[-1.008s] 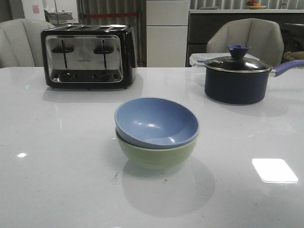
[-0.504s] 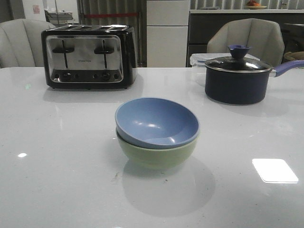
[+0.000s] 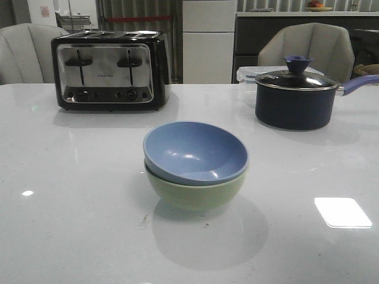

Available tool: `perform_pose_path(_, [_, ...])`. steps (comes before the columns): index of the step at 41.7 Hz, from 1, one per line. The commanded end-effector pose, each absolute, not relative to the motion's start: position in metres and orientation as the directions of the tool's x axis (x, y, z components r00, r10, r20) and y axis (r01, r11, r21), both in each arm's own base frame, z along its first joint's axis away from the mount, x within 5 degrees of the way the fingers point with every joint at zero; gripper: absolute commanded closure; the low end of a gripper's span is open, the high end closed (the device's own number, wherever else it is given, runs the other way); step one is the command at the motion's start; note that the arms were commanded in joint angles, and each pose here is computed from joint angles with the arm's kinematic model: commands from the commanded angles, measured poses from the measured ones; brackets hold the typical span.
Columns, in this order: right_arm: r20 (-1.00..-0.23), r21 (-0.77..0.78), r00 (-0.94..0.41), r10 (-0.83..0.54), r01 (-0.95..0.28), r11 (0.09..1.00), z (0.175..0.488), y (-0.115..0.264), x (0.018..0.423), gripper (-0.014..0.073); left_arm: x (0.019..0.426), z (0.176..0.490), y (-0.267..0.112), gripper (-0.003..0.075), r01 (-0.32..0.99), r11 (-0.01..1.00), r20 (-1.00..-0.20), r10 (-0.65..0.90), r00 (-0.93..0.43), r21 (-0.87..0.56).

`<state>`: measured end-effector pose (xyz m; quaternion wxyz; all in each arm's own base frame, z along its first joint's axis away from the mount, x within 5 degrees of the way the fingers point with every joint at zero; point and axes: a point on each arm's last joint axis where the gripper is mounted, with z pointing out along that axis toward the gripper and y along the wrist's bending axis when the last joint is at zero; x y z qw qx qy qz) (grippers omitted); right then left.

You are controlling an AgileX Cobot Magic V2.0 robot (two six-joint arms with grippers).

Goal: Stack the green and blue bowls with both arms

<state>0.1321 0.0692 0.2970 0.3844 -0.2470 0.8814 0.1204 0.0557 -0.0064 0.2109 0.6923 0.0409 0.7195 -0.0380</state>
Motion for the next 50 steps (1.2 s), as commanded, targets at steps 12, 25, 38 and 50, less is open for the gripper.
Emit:
perform_pose_path(12, [-0.790,0.004,-0.524,-0.319,-0.524,0.851,0.3102,0.0695,0.1352,0.0566,0.0529,0.2192,-0.0055,0.0626,0.104,0.995,-0.983,-0.019,0.185,0.001])
perform_pose_path(25, [-0.790,0.004,-0.524,-0.319,-0.524,0.851,0.3102,0.0695,0.1352,0.0566,0.0522,0.2223,-0.0056,0.0626,0.102,0.995,-0.975,-0.003,0.221,0.020])
perform_pose_path(38, [-0.790,0.004,-0.524,-0.319,-0.524,0.851,0.3102,0.0695,0.1352,0.0566,0.0525,0.2217,-0.0040,0.0626,0.073,0.997,-0.977,0.004,0.215,0.020])
perform_pose_path(50, [-0.790,0.004,-0.524,-0.319,-0.524,0.851,0.3102,0.0695,0.1352,0.0566,0.0526,0.2216,-0.0044,0.0627,0.078,0.997,-0.977,0.003,0.213,0.020])
